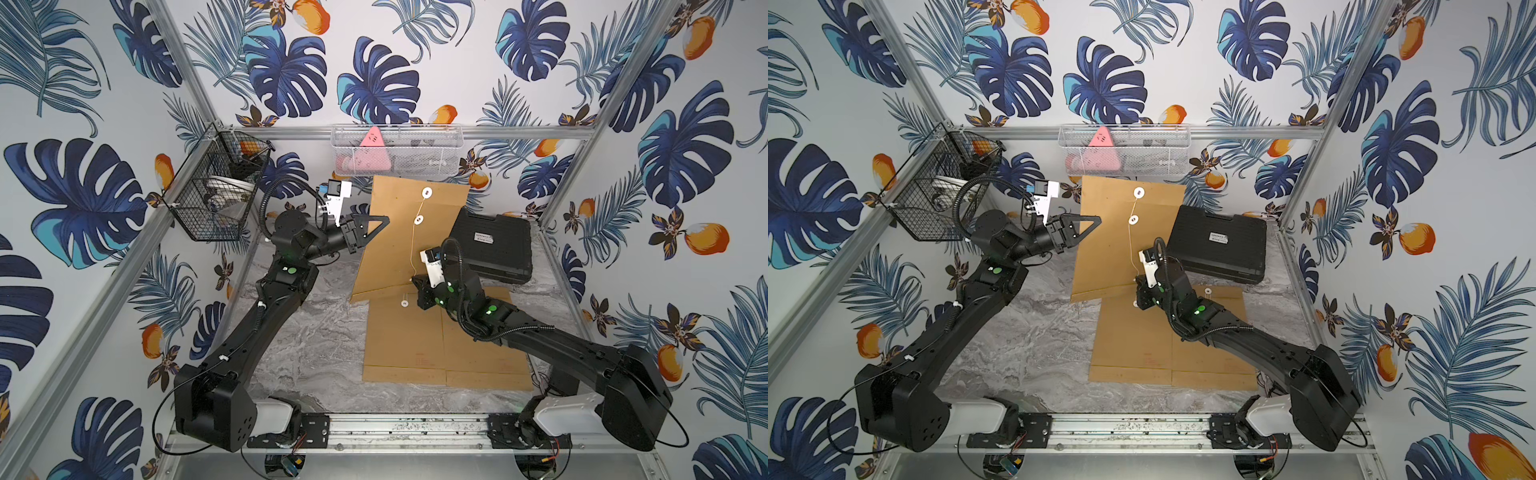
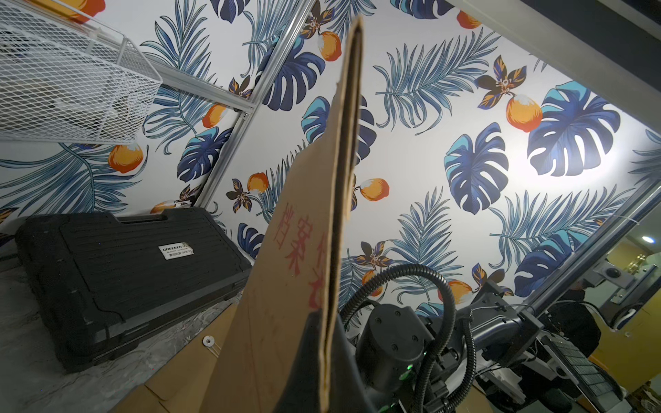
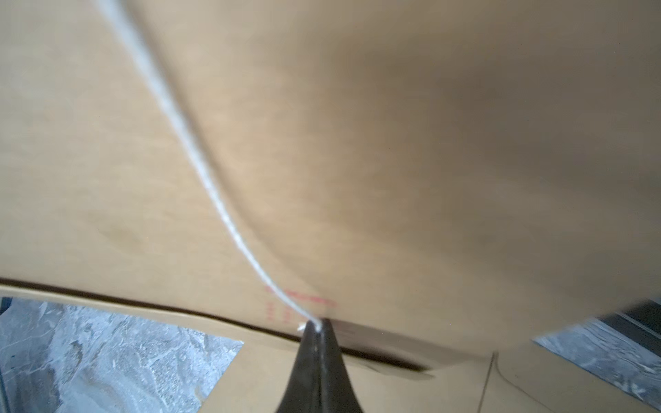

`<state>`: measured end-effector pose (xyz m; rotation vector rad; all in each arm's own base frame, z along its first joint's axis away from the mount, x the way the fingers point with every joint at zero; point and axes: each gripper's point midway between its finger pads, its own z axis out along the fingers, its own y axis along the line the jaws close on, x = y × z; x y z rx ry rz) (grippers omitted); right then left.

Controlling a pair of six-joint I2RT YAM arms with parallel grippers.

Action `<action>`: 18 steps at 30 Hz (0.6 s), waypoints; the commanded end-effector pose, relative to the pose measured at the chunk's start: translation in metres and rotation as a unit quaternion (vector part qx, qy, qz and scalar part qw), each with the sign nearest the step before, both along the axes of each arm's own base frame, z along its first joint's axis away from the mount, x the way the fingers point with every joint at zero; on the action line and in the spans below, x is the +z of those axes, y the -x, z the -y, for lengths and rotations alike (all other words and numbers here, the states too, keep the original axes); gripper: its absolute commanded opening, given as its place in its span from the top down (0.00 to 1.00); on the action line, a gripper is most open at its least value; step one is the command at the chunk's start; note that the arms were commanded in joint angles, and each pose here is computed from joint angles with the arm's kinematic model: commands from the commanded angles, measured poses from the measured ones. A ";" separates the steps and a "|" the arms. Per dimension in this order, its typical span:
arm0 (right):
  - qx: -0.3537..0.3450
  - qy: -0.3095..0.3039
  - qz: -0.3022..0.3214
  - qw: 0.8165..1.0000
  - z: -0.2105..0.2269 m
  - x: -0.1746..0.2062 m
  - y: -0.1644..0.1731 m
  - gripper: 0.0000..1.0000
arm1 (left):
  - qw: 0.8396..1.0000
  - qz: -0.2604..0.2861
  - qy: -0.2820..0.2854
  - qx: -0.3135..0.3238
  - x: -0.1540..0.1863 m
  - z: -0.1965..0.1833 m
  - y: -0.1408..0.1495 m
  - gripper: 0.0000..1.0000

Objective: Close the mouth of the file bag
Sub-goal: Close the file bag.

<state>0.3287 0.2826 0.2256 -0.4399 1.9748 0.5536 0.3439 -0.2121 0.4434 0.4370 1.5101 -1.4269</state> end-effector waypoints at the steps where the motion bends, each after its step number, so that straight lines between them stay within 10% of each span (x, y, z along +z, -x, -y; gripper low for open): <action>1: -0.010 -0.019 0.000 1.000 0.010 0.009 -0.003 1.00 | 1.000 0.018 0.008 -0.005 0.009 -0.002 0.004 1.00; 18: -0.145 -0.048 -0.046 0.987 0.082 0.022 -0.048 1.00 | 1.000 -0.001 0.013 0.001 0.000 -0.009 0.002 1.00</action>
